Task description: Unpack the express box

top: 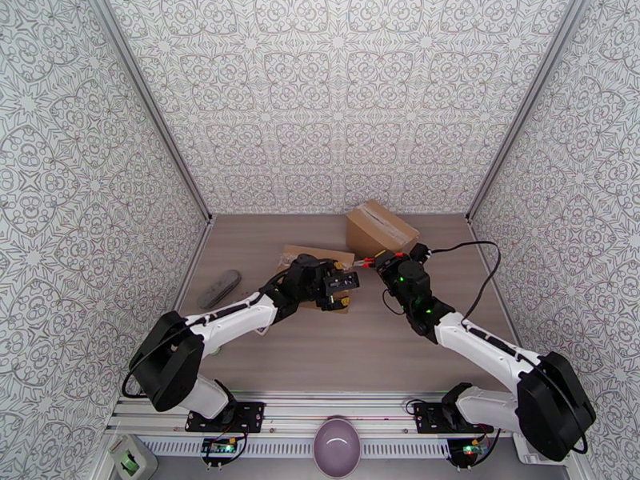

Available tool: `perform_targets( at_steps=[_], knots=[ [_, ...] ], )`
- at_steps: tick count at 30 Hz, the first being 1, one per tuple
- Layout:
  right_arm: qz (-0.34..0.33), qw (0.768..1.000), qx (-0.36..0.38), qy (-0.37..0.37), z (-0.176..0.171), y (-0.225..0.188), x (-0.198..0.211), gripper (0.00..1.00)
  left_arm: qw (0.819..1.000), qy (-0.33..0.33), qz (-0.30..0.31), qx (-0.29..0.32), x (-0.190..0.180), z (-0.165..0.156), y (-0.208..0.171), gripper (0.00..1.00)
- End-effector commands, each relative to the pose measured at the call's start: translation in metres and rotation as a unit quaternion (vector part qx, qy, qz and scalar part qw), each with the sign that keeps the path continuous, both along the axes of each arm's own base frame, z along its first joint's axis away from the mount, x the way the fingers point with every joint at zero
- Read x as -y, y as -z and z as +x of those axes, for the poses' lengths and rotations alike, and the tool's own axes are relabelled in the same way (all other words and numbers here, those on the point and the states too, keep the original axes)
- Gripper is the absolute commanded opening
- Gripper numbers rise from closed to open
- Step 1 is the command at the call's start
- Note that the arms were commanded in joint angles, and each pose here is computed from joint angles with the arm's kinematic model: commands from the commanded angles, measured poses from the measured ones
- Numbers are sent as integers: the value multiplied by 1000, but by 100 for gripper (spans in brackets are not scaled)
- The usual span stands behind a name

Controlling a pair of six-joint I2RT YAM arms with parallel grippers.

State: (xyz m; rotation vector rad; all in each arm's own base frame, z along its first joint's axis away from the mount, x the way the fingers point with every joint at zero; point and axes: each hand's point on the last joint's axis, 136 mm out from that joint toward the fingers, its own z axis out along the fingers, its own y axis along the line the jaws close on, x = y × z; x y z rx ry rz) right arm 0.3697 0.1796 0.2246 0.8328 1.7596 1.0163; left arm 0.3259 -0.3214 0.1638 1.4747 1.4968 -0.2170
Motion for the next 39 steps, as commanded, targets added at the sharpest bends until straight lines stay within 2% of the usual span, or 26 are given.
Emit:
perform_targets(
  at_steps=[1, 17, 39],
  knots=[
    [1, 995, -54, -83, -25, 26, -25, 0, 995, -76, -30, 51, -9, 37, -22, 89],
    [6, 990, -60, -126, -35, 42, -37, 0, 992, -106, -64, 33, -10, 51, -31, 89],
    [-1, 984, -74, -161, -56, 53, -37, 0, 988, -134, -63, 35, -17, 63, -34, 89]
  ],
)
